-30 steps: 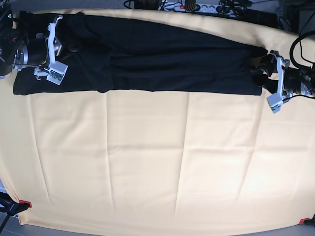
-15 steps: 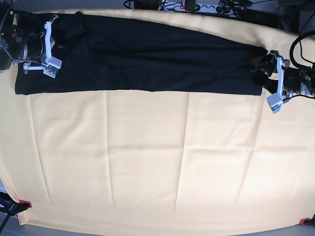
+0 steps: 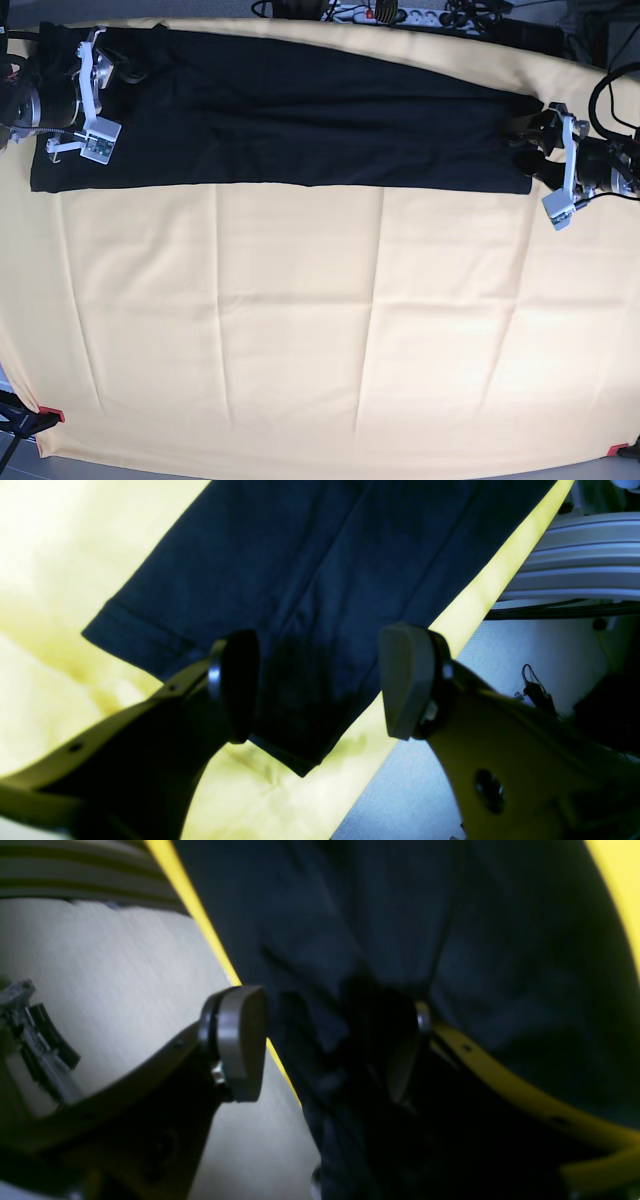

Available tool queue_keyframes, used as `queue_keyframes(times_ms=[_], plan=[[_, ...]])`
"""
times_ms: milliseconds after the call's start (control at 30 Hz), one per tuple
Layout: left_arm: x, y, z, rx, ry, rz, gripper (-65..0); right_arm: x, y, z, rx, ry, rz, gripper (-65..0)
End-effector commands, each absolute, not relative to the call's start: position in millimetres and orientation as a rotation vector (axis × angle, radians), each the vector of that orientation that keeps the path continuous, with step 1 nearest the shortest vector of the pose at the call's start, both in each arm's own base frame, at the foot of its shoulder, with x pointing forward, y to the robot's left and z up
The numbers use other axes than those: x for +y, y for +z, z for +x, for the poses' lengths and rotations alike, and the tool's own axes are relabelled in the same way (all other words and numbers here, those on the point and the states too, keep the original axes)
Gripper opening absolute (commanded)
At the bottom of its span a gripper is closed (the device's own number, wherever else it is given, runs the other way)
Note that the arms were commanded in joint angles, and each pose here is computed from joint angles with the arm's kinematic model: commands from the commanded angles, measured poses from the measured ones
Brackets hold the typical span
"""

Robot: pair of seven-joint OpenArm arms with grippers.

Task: Fold the T-shirt properly
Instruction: 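Fold the sleeve end over onto the shirt body with the right gripper, then release the shirt end and regrasp it with the left gripper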

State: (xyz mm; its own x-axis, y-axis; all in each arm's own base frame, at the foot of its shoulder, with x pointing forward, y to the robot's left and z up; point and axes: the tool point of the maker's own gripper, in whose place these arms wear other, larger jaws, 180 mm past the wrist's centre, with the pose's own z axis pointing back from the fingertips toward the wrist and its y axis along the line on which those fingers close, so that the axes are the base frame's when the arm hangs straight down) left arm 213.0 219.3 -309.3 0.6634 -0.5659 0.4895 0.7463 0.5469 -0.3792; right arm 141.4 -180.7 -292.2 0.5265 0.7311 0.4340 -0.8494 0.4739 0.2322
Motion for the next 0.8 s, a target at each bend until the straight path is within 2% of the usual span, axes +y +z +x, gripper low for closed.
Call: queue_keyframes(times_ms=[0,67,167,333,500,767], plan=[[223.2,-294.9,223.1,-0.367,-0.810,-0.587,-25.3,-177.3,-278.5,148.6,-0.345,1.004,0.455,-32.9],[223.2,-291.8,227.1,-0.380,-0.815,-0.582,-25.3,-172.2,-269.9,158.1,-0.424,0.980,0.460,-42.2],[223.4,-285.9,234.7,-0.403,-0.823,-0.570,-25.3,-164.1,-264.5,167.0,-0.518,0.913,0.492,-64.2],[225.5,-276.3,247.8,-0.439,-0.842,-0.537,-25.3,-139.5,-270.5,169.0,-0.611,0.798,0.585,-65.0],[240.0,-278.0,258.4,-0.433,-0.809,-0.442,-25.3,-144.6,-291.9,184.2,-0.663,0.697,0.483,-65.0],[264.5,-263.6,291.5,-0.559,-0.613,-0.323,-25.3,-161.5,-337.7,183.9,-0.590,0.523,0.483,-65.0]])
